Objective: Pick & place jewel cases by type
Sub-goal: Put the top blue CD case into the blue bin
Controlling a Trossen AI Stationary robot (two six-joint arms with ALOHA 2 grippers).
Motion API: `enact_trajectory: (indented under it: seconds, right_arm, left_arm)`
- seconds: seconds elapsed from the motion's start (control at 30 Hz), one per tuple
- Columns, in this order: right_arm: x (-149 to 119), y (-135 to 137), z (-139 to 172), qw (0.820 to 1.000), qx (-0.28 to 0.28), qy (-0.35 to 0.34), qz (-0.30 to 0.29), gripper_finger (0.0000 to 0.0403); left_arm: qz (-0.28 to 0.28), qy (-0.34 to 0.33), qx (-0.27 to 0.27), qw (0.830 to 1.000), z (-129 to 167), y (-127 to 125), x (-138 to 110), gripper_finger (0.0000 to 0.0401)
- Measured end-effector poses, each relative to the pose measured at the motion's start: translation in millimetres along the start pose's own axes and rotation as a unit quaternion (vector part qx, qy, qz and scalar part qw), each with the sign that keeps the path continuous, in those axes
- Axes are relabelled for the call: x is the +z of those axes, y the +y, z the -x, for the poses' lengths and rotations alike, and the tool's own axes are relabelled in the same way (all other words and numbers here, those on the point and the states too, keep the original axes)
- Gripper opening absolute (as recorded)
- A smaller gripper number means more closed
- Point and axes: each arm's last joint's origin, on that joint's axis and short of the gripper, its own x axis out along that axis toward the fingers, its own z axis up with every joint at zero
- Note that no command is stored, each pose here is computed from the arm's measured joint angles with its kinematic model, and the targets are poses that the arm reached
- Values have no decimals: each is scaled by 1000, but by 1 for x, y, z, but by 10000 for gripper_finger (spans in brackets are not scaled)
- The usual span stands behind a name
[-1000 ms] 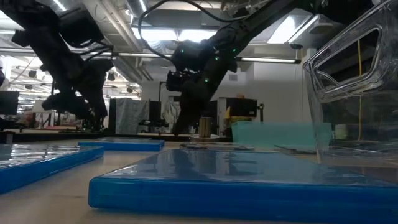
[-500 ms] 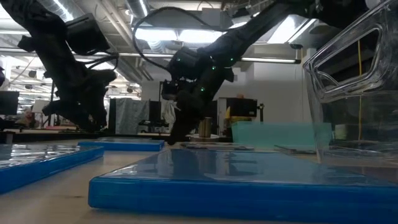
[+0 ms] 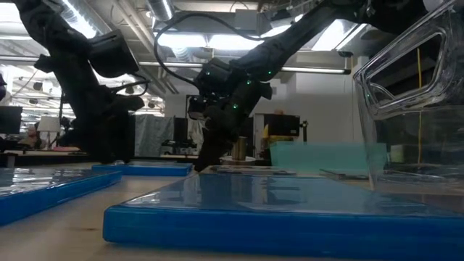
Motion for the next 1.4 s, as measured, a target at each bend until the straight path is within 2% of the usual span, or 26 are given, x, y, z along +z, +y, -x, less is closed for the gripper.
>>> enact_trajectory:
  seconds: [0.4,0.67,0.7,0.77,0.8,1.2,1.4]
  right_arm:
    - [0,0,0,1000,2,-1,1,9]
    - [-1,0,-1,1000,4,1,2,9]
    - [-1,0,-1,1000,4,0,3,9]
    - [3,-1,-4,1000,-5,-21,19,9]
    - [3,-1,-3,1000,-5,-18,18,9]
    - [3,-1,-2,1000,-1,-22,17,9]
    - [3,-2,-2,1000,0,-21,4,9]
  left_arm:
    - [33,-20,-47,998,1,-1,11,192]
    - [45,-86,-90,991,27,-6,23,192]
    - [44,-99,-111,988,32,-9,26,192]
    - [32,-100,-187,977,44,-22,31,191]
    - [29,-95,-198,975,46,-22,31,191]
    - [68,-58,-138,986,27,-9,32,185]
    - [76,-23,-153,985,25,-7,32,140]
